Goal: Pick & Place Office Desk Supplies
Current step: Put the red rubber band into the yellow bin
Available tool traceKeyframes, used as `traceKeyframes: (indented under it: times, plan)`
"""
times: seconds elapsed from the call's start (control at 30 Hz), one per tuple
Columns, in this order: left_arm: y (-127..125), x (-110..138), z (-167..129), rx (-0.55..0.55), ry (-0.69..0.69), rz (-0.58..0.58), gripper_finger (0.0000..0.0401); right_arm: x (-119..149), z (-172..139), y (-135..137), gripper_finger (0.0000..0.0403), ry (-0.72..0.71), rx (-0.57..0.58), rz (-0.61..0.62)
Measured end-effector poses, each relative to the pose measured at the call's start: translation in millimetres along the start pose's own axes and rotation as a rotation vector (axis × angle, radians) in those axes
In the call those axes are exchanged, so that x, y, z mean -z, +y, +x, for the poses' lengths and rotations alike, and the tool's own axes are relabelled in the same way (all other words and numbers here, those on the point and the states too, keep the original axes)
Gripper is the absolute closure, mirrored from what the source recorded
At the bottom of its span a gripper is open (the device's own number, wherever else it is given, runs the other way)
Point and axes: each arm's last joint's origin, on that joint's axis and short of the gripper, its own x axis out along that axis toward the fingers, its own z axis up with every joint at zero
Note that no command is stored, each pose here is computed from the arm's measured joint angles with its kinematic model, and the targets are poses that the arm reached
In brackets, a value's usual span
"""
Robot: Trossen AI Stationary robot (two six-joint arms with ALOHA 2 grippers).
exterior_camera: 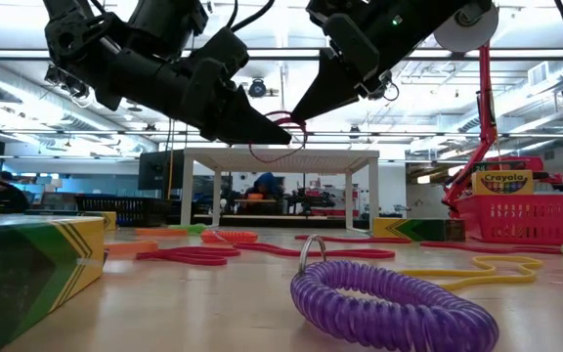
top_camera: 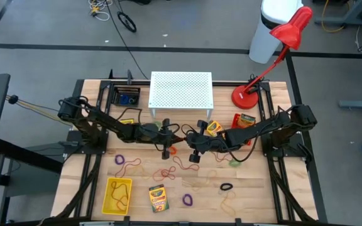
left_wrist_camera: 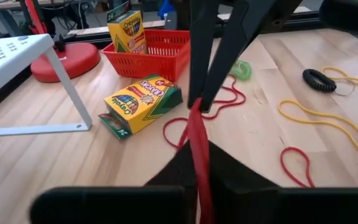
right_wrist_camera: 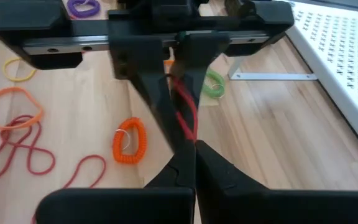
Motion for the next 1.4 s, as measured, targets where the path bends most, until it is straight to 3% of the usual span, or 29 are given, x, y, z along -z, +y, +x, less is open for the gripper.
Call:
traceKeyframes:
  times: [0.17, 0.33, 0.47, 0.57, 0.7, 0.93, 1.2, 1.4]
  plan:
    - [0.1, 0.5, -0.7, 0.002, 0.012, 0.006, 0.0396, -0.9, -0.2, 0.5, 0.0372, -0.008, -0.009, 0.025]
    - [3.7, -0.6, -2.7, -0.009, 0.026, 0.011, 0.0397, -3.8, -7.2, 2.2, 0.0289, -0.027, 0.004, 0.029]
    - [8.1, -0.3, -7.0, -0.058, 0.080, 0.017, 0.0397, -9.4, -29.9, 4.8, 0.0219, -0.060, 0.051, -0.010]
    - [10.1, -0.4, -11.1, -0.080, 0.120, 0.031, 0.0397, -10.5, -49.6, 1.9, 0.0192, -0.053, 0.089, -0.027]
    - [11.8, -6.8, -19.7, -0.074, 0.147, 0.081, 0.0397, 4.9, -57.0, -3.3, 0.0227, -0.025, 0.162, -0.026]
    - [10.4, -36.5, -49.7, 0.029, 0.311, 0.055, 0.0397, 33.3, -46.0, -9.9, 0.0389, -0.048, 0.176, -0.024]
    - [-12.4, -71.4, -82.8, 0.119, 0.607, -0.067, 0.0397, 46.2, -35.2, -14.2, 0.0397, -0.170, 0.032, 0.043]
    - [-29.2, -86.9, -94.9, 0.142, 0.654, -0.159, 0.0397, 51.0, -34.3, -17.6, 0.0398, -0.406, -0.180, 0.118]
